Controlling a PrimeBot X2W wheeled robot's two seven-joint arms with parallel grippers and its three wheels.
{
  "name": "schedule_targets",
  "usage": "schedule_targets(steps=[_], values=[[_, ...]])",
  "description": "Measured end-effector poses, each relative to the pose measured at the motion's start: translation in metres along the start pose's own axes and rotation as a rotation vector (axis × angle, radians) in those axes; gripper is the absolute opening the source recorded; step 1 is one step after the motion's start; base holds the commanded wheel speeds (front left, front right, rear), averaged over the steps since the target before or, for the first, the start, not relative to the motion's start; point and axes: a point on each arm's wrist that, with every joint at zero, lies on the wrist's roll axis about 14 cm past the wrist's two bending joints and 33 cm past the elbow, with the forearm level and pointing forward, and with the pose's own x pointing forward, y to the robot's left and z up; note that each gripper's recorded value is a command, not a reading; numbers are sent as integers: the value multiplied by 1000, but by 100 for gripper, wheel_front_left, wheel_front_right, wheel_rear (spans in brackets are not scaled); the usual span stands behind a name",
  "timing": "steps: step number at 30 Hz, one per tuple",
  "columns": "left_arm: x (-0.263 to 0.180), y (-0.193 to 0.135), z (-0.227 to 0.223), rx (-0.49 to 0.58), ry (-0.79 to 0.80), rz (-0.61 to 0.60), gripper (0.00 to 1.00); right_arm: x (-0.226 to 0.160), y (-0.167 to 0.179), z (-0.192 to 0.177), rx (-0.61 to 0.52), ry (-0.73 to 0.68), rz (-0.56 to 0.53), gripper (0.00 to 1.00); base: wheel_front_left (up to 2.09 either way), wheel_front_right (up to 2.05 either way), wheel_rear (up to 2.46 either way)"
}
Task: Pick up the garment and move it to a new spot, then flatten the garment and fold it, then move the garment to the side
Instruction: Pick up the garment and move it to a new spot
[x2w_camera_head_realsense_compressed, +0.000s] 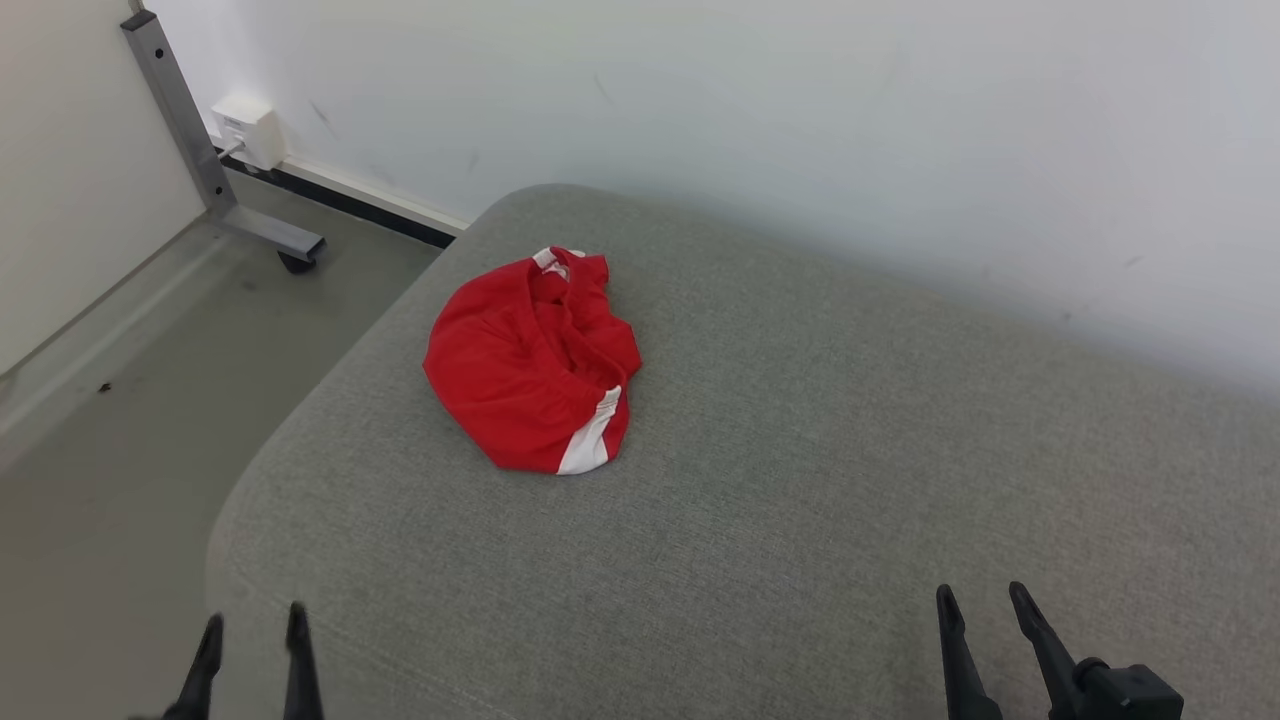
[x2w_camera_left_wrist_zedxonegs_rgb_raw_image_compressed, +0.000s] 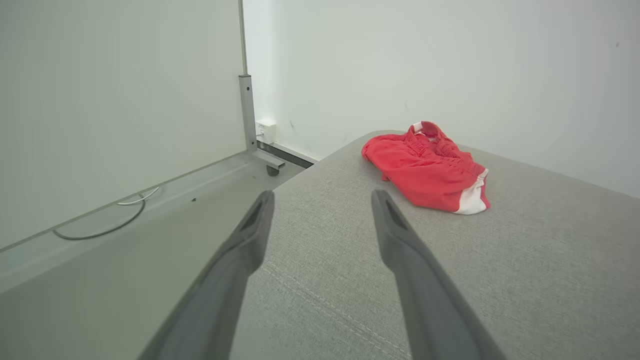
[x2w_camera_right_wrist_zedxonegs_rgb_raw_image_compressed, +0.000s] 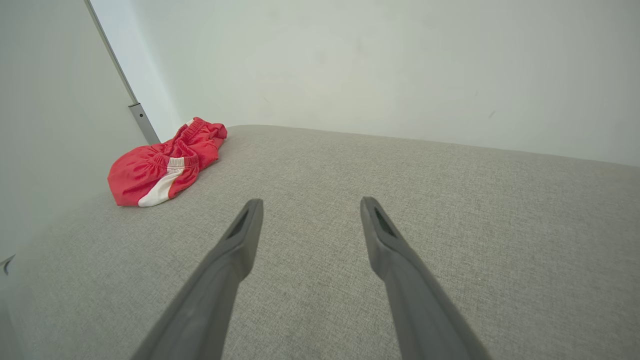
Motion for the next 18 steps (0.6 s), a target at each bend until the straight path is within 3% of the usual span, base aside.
schedule_targets(steps=[8,13,18], values=[[77,-6,17,-74,65,-22,100,20,2,21,-42,-50,28,100,0,0,0],[128,-17,16,-219,175,-12,100,38,-7,34,-37,-89,25,100,0,0,0],[175,-42,0,-461,358,-37,100,49,-23,23,-30,-75,11,100,0,0,0]])
